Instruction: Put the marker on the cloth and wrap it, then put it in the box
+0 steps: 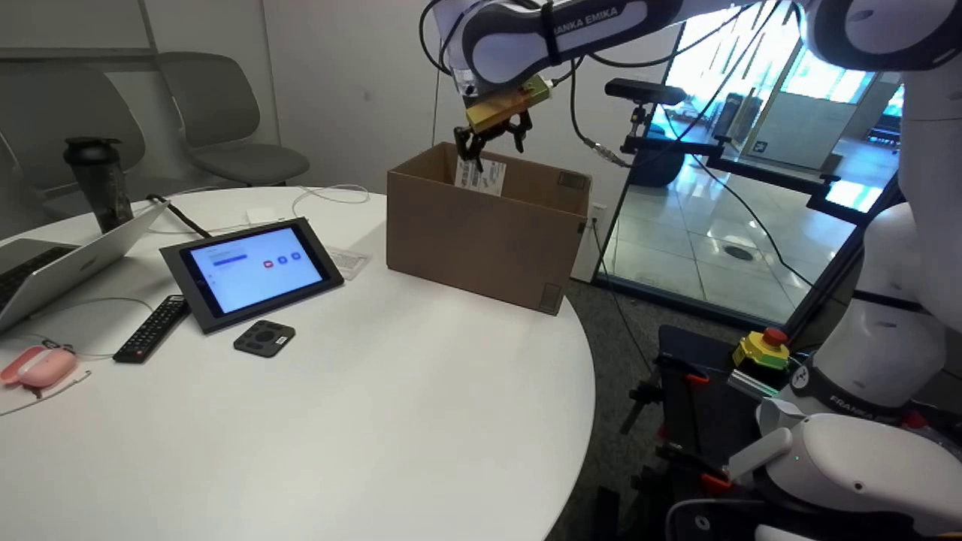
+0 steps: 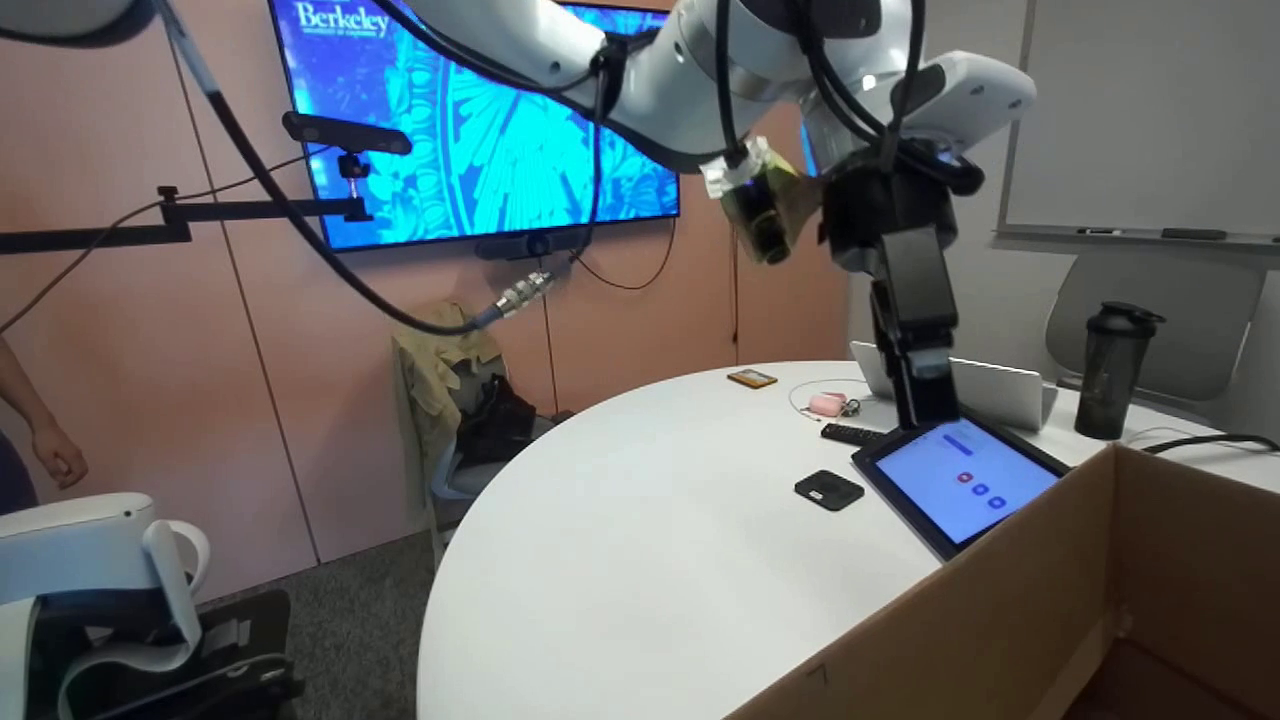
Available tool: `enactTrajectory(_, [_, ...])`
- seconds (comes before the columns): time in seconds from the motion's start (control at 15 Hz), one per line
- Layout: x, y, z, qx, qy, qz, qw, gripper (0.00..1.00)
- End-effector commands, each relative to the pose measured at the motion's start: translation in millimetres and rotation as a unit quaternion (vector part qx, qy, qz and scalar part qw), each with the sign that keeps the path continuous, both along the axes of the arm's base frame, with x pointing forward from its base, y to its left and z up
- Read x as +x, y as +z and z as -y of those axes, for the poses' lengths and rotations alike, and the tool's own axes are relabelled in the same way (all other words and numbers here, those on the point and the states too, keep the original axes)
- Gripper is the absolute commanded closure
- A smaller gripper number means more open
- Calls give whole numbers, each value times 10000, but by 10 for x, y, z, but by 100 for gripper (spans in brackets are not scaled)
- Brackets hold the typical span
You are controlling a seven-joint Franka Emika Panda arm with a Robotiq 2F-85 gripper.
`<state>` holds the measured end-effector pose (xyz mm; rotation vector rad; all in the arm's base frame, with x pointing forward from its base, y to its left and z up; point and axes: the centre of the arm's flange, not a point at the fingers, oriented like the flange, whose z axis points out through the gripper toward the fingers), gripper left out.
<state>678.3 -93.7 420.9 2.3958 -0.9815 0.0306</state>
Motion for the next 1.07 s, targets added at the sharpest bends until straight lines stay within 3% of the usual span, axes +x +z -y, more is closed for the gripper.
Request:
enactTrajectory(0.0, [-629,605,-316,652,697,-203,9952,0])
enactTrajectory(0.27, [-1158,1139,-615,1314,1404,-507,9800,0])
enactTrajectory(0.47, [-1522,1460,-765,1799,1932,-762,9615,0])
enactTrajectory(0.73, [-1920,1747,-927,2442,2605,-1160,9268,0])
enactTrajectory(1.0, [-2166,1861,-976,3019,3257,-1602,8815,0])
